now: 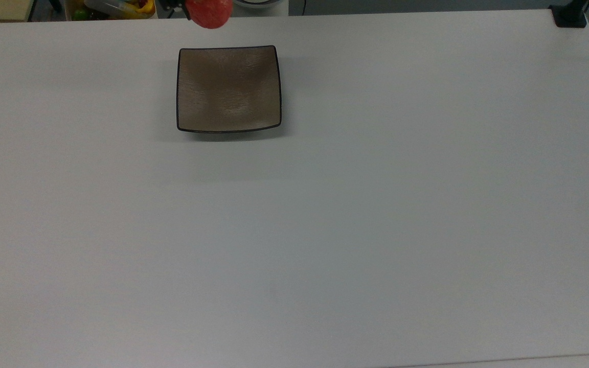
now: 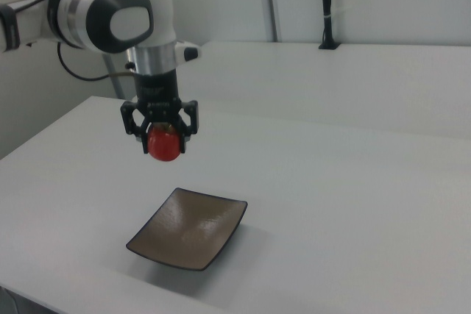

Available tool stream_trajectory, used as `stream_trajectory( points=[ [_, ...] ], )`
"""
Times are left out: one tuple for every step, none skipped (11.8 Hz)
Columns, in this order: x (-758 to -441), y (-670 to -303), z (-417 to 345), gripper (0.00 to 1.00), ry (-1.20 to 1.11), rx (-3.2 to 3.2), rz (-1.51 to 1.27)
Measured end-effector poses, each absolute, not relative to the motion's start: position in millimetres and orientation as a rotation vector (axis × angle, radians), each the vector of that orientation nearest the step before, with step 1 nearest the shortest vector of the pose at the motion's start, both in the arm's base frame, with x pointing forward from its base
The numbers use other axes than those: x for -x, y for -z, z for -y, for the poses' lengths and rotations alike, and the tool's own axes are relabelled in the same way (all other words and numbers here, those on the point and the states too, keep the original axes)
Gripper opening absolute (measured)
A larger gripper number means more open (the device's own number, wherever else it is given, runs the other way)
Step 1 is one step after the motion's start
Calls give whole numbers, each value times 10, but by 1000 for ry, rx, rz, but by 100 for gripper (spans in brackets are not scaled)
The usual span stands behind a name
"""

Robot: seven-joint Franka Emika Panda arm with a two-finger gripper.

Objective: Apples placed on a ceramic plate
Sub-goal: 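Lift the apple and carry it over the brown plate, then lower the apple onto the plate and open the gripper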

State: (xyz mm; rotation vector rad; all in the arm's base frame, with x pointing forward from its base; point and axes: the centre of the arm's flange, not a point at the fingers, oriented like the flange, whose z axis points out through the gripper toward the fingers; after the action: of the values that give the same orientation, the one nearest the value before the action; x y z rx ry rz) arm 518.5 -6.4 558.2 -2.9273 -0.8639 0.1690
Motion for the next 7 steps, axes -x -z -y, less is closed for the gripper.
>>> stream_trajectory(
  points=[
    [-5200, -5406, -60, 75, -180, 2931, 860],
    [-5214, -5170, -194, 75, -174, 2945, 839],
    [-5212, -4937, -291, 75, -181, 2960, 826],
    [-5191, -4677, -353, 75, -199, 2981, 829],
    [-5152, -4396, -370, 75, -234, 3001, 845],
    [-5128, -4180, -357, 75, -253, 3036, 840],
    [-5128, -3996, -332, 75, -237, 3087, 828]
  ],
)
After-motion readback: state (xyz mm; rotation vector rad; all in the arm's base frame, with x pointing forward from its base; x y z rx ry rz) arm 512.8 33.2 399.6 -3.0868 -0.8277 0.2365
